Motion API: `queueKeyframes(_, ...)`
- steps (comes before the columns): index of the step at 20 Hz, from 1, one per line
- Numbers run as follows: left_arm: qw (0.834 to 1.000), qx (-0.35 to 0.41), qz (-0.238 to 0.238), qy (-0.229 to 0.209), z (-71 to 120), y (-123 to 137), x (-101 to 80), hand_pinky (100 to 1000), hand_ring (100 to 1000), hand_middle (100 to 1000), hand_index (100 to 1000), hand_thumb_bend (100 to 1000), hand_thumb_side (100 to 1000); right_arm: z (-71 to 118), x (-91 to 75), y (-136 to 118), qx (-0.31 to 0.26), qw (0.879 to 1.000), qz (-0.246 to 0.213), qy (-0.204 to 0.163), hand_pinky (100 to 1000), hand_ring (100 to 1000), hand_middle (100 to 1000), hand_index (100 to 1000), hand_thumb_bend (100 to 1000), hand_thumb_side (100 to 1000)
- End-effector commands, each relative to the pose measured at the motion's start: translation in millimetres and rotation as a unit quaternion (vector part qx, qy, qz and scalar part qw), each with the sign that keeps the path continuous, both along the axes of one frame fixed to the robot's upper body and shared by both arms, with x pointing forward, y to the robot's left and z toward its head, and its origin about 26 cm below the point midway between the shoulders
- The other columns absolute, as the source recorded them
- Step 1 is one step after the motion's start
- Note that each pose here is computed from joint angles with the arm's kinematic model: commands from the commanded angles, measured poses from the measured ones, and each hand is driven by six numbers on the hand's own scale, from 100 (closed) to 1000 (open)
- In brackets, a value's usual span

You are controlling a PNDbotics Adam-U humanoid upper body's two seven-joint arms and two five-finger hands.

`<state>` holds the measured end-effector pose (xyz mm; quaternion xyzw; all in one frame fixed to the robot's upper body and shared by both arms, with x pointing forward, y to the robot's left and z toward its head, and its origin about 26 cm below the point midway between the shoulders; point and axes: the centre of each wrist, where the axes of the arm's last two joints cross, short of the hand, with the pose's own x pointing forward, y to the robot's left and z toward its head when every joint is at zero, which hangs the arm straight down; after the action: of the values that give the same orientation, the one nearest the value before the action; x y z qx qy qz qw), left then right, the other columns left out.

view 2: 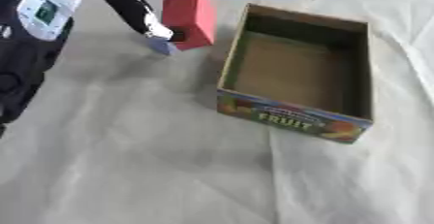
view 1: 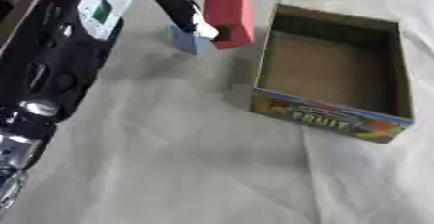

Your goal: Pick up objects on the table and place them in the box.

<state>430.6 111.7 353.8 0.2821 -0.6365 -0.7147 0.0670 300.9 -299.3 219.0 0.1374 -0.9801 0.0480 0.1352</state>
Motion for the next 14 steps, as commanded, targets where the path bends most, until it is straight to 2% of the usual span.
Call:
queueKeyframes(1, 0.999, 0.017, -0.032, -0.020, 11.0, -14, -6.8, 455, 508, 1000, 409, 100, 303, 13.8, -1.9, 2, 0.020, 0.999, 0.012, -0.039, 847, 743, 578, 861, 456, 923)
queueKeyframes(4, 0.999, 0.011, -0.042, -0.020, 4.8, -25, -7.3, 450, 505, 1000, 409, 100, 325, 17.1, -0.6, 6, 0.037, 0.998, 0.020, -0.053, 851, 741, 580, 853, 453, 921)
queueKeyframes(8, 0.998, 0.004, -0.062, -0.024, -2.1, -39, -9.1, 449, 505, 1000, 408, 100, 302, 20.2, 0.9, 11, 0.054, 0.995, 0.035, -0.071, 854, 738, 582, 849, 451, 921)
queueKeyframes(14, 0.996, -0.008, -0.083, -0.033, -14.0, -51, -9.2, 441, 500, 1000, 402, 100, 324, 23.2, 2.9, 19, 0.062, 0.993, 0.062, -0.079, 855, 738, 582, 848, 450, 923)
